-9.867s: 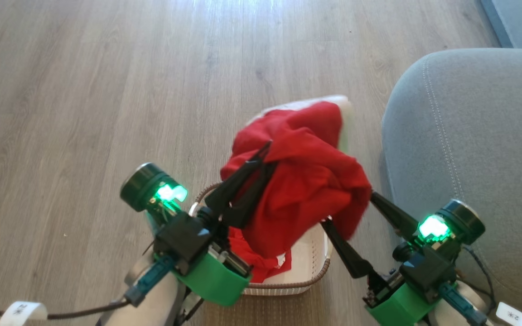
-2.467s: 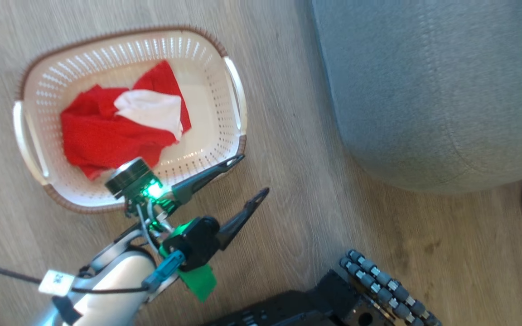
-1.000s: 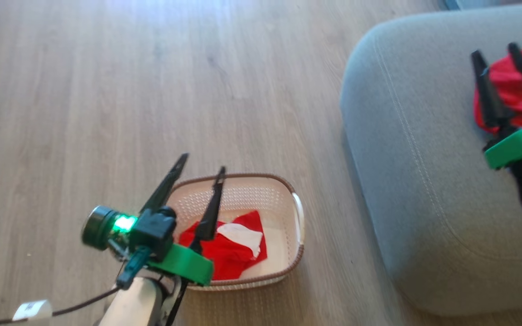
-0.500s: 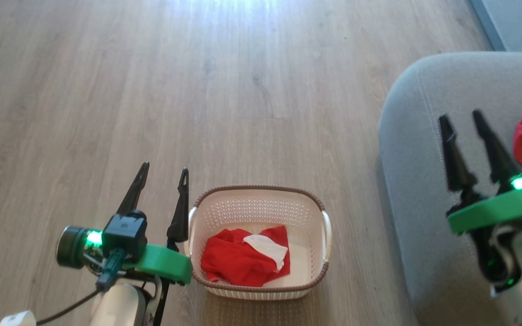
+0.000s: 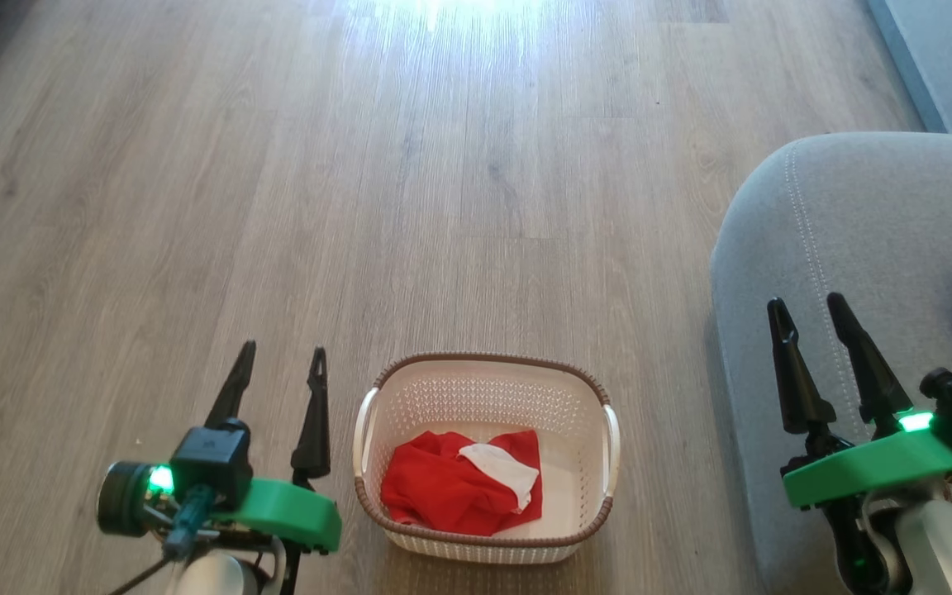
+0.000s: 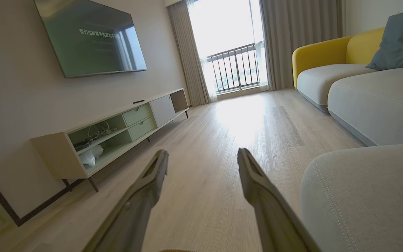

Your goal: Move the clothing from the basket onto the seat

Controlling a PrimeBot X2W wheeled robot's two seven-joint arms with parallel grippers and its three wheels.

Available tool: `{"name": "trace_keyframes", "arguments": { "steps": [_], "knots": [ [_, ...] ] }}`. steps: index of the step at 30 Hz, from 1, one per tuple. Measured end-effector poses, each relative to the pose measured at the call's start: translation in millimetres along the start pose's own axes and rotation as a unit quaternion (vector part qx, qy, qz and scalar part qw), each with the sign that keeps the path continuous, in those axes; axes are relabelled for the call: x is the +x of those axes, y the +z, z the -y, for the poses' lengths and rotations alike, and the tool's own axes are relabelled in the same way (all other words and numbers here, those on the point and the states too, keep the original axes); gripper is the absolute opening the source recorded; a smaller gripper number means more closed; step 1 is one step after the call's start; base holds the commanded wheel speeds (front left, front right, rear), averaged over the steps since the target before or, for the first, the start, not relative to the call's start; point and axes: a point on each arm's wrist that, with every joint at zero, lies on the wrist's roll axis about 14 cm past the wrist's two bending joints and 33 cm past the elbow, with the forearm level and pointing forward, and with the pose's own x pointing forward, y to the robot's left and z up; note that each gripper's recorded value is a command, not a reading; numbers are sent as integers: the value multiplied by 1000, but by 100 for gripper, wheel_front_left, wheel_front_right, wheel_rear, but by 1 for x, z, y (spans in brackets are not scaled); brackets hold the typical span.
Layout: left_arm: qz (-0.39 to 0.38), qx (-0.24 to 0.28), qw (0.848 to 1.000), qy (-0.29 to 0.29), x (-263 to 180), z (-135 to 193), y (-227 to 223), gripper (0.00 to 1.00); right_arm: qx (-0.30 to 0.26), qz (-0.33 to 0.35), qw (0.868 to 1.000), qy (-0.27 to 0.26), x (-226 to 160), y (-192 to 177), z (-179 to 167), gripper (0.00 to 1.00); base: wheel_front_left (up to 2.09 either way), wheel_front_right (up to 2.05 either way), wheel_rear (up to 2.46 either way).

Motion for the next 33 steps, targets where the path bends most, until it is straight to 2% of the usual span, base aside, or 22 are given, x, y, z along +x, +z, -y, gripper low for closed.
{"name": "trace_keyframes", "arguments": {
  "steps": [10,33],
  "knots": [
    [-2,4,1000,-8,-2,5,-1,100,-24,-24,999,-5,-15,-17,-4,100,0,0,0],
    [-27,7,1000,2,-10,2,-16,100,-23,-29,999,-5,-13,-23,-7,100,0,0,0]
  ]
}}
